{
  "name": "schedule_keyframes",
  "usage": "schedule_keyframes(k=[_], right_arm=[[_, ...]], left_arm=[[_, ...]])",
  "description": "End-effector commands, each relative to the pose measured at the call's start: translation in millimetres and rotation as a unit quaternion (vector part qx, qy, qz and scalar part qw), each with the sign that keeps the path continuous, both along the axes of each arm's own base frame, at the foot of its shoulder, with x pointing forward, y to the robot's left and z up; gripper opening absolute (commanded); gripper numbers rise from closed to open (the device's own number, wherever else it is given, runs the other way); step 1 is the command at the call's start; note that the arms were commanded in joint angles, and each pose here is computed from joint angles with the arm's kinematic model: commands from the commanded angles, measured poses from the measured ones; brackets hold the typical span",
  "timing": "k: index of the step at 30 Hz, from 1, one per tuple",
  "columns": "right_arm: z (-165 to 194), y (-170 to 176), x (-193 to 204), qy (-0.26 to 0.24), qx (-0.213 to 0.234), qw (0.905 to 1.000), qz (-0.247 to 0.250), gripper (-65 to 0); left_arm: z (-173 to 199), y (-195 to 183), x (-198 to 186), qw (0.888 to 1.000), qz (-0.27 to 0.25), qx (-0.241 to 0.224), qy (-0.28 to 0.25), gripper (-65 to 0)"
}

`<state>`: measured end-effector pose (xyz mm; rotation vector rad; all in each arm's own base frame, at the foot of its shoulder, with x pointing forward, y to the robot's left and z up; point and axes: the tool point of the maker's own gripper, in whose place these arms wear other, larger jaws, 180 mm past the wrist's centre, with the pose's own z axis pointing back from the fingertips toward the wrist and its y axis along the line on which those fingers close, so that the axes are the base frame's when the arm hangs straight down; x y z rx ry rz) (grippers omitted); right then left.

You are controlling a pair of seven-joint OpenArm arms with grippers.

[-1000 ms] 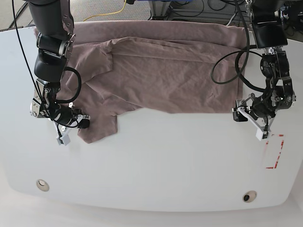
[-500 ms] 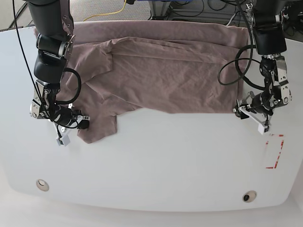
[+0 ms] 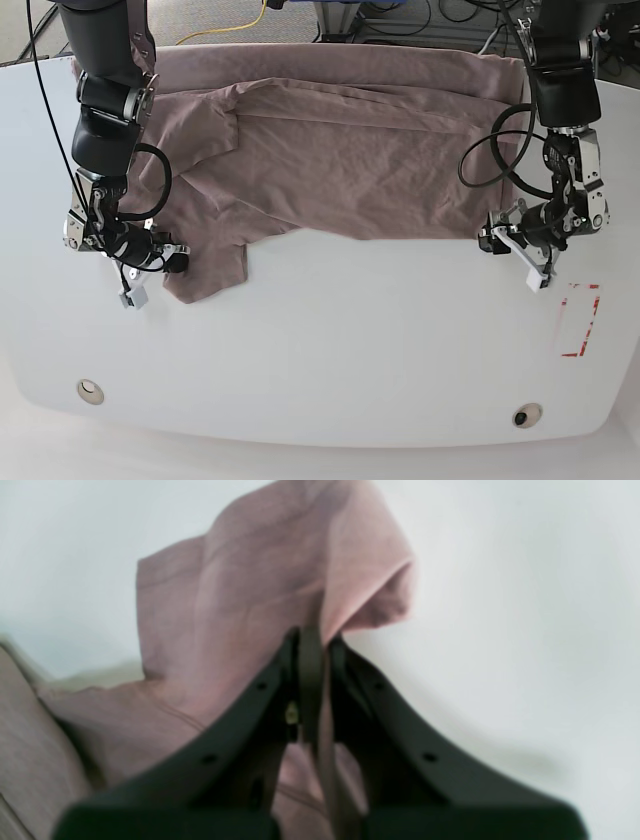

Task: Layout the t-shirt on the table in an organized manner, then fold the t-shirt properly
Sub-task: 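Grasp the hem corners with both grippers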

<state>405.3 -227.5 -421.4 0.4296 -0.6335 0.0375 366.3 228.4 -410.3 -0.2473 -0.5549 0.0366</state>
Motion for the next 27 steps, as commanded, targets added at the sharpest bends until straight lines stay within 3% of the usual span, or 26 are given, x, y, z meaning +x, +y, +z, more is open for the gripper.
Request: schedule_keyframes(k=[1,10,27], right_arm=[[21.4,-8.1,17.1,-0.032,-0.002,0.9995,-0.005,-63.6],[21.6,-9.0,17.0,-0.032,-0.003,0.9995,-0.005,-63.6],[19.5,-7.1,15.4,-0.030,-0.001,0.9995,-0.005,-63.6]], left_arm=[[2.2,1.1,-8.9,1.000,-0.011,0.012,0.012,-28.2],[14.5,-6.3,-22.9,0.999,-0.035,0.031,-0.004,-28.2],[9.4,-14.3,-14.0,0.999,-0.029,0.014,0.002,-28.2]])
